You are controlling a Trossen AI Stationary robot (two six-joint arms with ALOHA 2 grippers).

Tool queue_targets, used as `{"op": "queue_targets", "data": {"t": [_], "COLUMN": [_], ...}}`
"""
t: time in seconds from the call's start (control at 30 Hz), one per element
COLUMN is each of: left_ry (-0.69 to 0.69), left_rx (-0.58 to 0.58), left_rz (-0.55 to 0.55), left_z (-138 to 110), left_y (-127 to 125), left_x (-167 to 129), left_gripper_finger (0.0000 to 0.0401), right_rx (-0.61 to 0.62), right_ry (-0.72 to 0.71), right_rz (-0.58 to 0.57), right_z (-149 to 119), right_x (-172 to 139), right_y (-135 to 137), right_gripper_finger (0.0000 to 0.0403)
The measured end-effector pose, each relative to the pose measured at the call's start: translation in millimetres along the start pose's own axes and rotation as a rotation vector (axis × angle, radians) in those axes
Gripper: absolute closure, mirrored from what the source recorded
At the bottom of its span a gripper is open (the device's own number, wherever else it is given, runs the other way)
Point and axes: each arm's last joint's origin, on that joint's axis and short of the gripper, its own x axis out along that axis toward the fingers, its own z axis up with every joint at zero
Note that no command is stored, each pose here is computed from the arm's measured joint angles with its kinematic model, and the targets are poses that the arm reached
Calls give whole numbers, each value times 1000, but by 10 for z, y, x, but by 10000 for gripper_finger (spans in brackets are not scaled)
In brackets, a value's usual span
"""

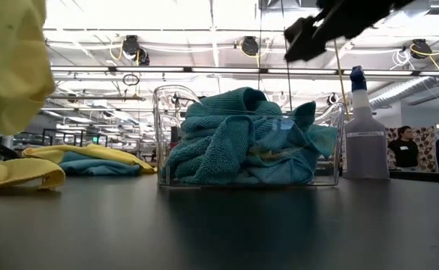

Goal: Sort microfiber towel by color & place in baskets
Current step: Put the yellow microfiber cloth into the top transparent bin

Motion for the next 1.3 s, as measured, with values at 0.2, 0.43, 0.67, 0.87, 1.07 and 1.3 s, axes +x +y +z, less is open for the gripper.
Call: {"op": "queue_targets", "data": {"t": [0.2,0.43,0.67,0.87,1.07,1.3], "left_ry": [-81,-186,-289,-372,-409,-406], "left_rx": [38,97,145,138,111,110], "left_rz": [42,140,311,505,650,751], "left_z": [34,129,343,592,905,1354], "left_y": [18,86,286,618,996,1480], "left_x": [-23,2,69,109,152,242], "left_gripper_finger": [397,397,397,391,389,393], "right_rx": [-21,-8,38,63,79,100], "right_ry": [-72,-64,-3,62,96,141], "right_rz": [40,102,146,103,46,-19], "right_z": [61,25,-45,-123,-189,-336], "right_x": [-255,-466,-536,-550,-578,-567], "right_y": [165,360,506,639,786,945], "right_gripper_finger": [148,148,148,148,148,148]}}
